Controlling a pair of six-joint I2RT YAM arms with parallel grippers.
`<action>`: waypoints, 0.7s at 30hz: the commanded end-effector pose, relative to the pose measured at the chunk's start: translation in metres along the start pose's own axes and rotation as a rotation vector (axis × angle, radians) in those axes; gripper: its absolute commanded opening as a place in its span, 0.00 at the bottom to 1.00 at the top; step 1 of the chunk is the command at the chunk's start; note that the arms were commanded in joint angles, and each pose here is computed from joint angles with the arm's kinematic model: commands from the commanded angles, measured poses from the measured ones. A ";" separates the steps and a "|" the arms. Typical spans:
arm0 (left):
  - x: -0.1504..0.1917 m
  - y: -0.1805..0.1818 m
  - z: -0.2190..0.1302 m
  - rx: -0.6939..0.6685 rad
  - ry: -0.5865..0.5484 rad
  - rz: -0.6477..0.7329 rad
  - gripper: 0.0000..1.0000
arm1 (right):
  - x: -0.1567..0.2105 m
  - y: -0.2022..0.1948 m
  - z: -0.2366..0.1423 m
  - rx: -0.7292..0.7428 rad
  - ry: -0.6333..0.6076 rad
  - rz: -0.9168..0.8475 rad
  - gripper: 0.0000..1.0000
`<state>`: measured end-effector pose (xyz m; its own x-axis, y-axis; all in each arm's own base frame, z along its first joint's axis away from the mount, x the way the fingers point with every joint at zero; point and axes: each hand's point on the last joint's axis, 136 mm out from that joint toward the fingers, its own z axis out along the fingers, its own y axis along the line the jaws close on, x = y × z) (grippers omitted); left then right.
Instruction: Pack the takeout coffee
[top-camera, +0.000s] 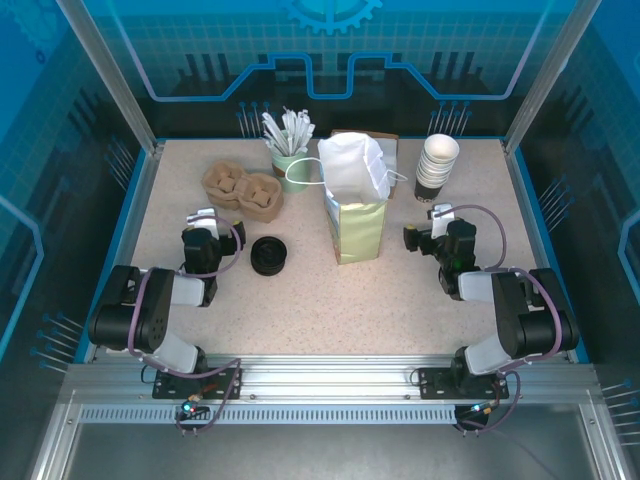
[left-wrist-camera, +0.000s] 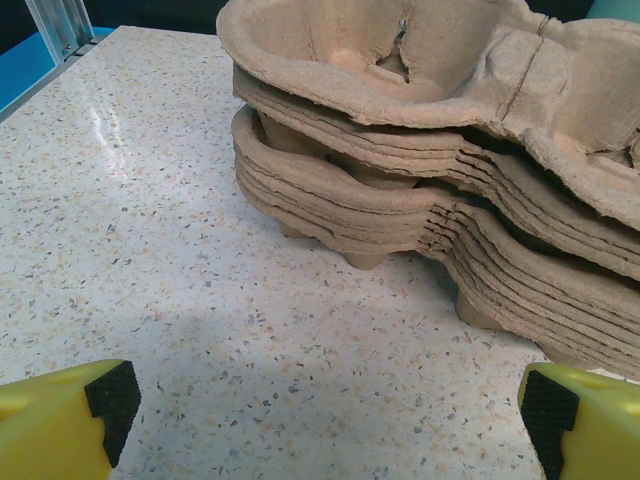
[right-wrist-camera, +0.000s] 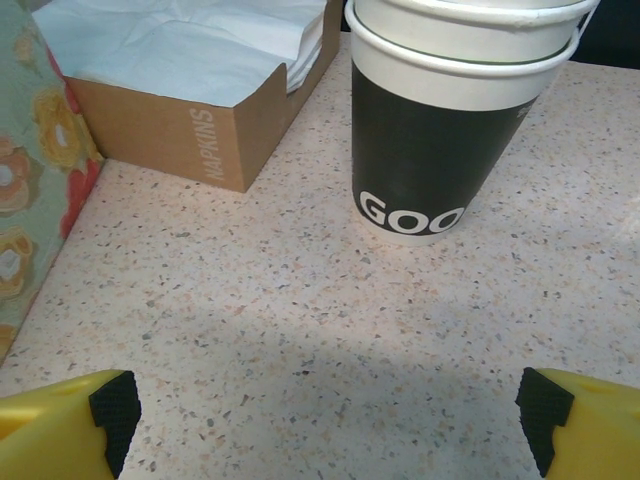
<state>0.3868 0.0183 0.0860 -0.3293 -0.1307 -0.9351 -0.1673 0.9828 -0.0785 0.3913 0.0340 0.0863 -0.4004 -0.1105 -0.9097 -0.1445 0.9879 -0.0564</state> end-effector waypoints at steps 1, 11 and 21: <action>-0.013 -0.006 -0.003 0.022 -0.056 0.018 0.99 | -0.013 0.006 -0.001 -0.070 -0.029 -0.002 1.00; -0.081 0.003 -0.071 -0.038 -0.105 -0.045 0.99 | -0.056 -0.014 -0.040 -0.033 -0.011 0.099 1.00; -0.157 0.023 -0.142 -0.187 -0.012 -0.325 0.99 | -0.117 -0.060 -0.115 0.175 0.039 0.441 1.00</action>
<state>0.3221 0.0367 0.3057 -0.0758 -0.3282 -0.9416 -0.3110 0.9050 -0.2904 0.3594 -0.0036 0.2395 -0.3429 0.1295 -0.9304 0.0234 0.9913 0.1293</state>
